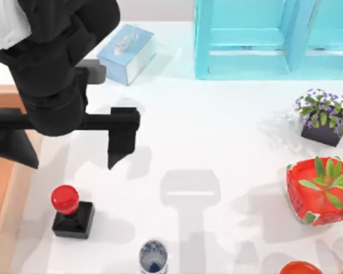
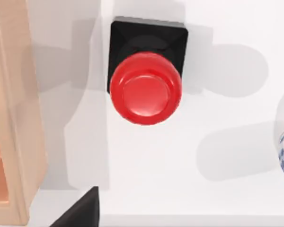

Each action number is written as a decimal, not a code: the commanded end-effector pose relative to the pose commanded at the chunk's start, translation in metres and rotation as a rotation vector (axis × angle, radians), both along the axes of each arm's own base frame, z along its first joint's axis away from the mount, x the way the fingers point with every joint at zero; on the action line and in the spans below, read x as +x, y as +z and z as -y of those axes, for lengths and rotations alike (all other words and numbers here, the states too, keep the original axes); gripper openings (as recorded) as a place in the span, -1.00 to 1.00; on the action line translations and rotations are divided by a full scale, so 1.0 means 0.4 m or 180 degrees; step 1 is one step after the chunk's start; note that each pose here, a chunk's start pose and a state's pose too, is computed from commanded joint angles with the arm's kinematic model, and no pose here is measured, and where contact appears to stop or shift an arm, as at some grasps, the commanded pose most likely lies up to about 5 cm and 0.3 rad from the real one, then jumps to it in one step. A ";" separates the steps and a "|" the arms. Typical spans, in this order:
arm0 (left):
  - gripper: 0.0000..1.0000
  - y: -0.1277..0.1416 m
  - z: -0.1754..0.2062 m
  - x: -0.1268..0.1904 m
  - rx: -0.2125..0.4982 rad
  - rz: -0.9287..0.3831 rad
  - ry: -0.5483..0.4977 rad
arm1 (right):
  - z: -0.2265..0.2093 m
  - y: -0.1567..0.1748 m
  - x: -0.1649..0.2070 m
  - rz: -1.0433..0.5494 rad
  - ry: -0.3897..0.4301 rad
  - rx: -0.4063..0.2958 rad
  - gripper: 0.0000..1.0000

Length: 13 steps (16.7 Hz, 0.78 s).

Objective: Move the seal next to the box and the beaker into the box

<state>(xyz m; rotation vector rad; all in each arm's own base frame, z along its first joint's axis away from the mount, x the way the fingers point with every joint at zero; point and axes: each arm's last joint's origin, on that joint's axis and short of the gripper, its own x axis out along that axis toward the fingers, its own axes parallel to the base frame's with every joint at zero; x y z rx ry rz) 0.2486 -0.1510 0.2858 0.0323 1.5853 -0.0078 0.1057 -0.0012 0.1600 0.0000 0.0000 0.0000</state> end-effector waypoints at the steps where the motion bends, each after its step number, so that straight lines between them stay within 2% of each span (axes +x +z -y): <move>1: 1.00 -0.018 0.033 -0.011 0.0004 -0.0003 -0.0003 | 0.000 0.000 0.000 0.0000 0.0000 0.0000 1.00; 7: 1.00 -0.132 0.233 -0.140 -0.0029 0.0033 0.0017 | 0.000 0.000 0.000 0.0000 0.0000 0.0000 1.00; 10: 1.00 -0.167 0.275 -0.189 -0.0048 0.0043 0.0018 | 0.000 0.000 0.000 0.0000 0.0000 0.0000 1.00; 13: 1.00 -0.170 0.278 -0.192 -0.0050 0.0043 0.0017 | 0.000 0.000 0.000 0.0000 0.0000 0.0000 1.00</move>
